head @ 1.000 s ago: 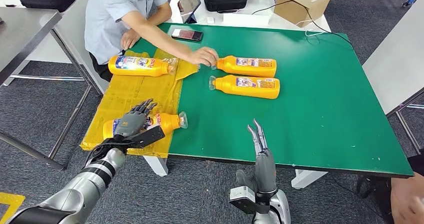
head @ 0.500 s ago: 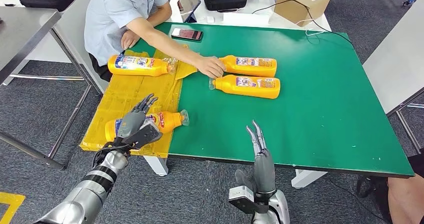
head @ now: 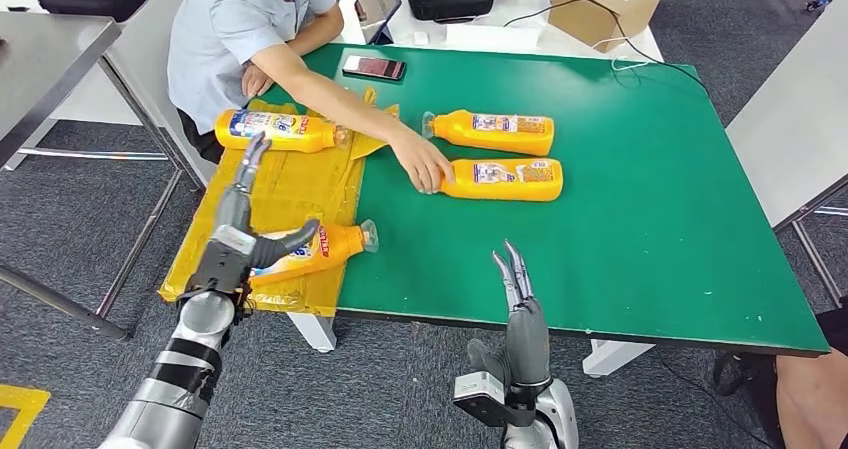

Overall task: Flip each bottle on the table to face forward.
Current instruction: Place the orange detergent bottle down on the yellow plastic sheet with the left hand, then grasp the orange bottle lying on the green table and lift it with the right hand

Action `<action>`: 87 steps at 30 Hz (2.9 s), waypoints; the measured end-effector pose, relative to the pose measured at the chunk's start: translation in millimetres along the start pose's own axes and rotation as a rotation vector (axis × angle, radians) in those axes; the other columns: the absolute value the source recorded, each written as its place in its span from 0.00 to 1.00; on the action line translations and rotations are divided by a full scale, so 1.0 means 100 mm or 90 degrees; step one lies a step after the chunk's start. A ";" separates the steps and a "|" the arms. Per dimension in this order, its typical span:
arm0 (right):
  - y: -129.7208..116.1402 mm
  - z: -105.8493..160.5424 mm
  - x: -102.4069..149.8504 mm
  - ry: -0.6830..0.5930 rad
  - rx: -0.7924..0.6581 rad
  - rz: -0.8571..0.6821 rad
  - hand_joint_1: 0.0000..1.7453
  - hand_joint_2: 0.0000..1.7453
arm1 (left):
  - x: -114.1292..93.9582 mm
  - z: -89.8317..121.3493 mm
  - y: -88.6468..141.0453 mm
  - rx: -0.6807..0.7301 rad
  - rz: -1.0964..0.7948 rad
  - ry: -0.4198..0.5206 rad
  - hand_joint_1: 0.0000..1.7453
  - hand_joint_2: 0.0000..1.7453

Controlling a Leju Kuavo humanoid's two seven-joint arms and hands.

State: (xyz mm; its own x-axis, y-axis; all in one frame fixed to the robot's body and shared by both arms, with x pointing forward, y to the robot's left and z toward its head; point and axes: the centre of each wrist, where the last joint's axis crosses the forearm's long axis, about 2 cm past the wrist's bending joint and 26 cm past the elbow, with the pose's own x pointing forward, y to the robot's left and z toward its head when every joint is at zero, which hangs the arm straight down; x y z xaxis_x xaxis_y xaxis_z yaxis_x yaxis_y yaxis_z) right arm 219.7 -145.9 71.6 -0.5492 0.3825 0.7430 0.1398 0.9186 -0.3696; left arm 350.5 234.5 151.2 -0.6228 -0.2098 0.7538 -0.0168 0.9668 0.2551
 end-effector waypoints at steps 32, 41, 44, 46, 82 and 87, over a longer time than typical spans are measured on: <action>-0.88 -0.24 -0.81 0.081 0.183 0.428 0.00 1.00 | 0.95 0.46 -0.10 0.328 0.195 -0.127 0.00 1.00; -0.92 -0.44 -0.93 0.087 0.216 0.463 0.00 1.00 | 0.97 0.45 -0.16 0.315 0.198 -0.129 0.00 1.00; -0.90 -0.56 -0.99 0.117 0.228 0.476 0.00 1.00 | 0.97 0.43 -0.19 0.314 0.199 -0.126 0.00 1.00; -0.88 -0.64 -1.04 0.145 0.230 0.477 0.00 1.00 | 0.96 0.43 -0.22 0.311 0.200 -0.124 0.00 1.00; -0.68 -1.11 -1.25 0.253 0.420 0.366 1.00 1.00 | 0.79 0.24 -0.45 0.223 0.265 -0.107 0.00 1.00; -0.72 -1.10 -1.28 0.258 0.414 0.313 1.00 1.00 | 0.71 0.25 -0.53 0.142 0.318 -0.054 0.00 1.00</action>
State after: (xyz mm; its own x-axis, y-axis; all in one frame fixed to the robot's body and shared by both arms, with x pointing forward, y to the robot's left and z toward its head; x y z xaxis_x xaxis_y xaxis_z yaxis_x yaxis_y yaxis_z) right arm 371.0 -250.5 64.5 -0.2022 0.8348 0.5121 -0.2782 0.4524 -0.8473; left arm 287.8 172.1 176.1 -0.6579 0.2860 0.6966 0.1375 0.9551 -0.2623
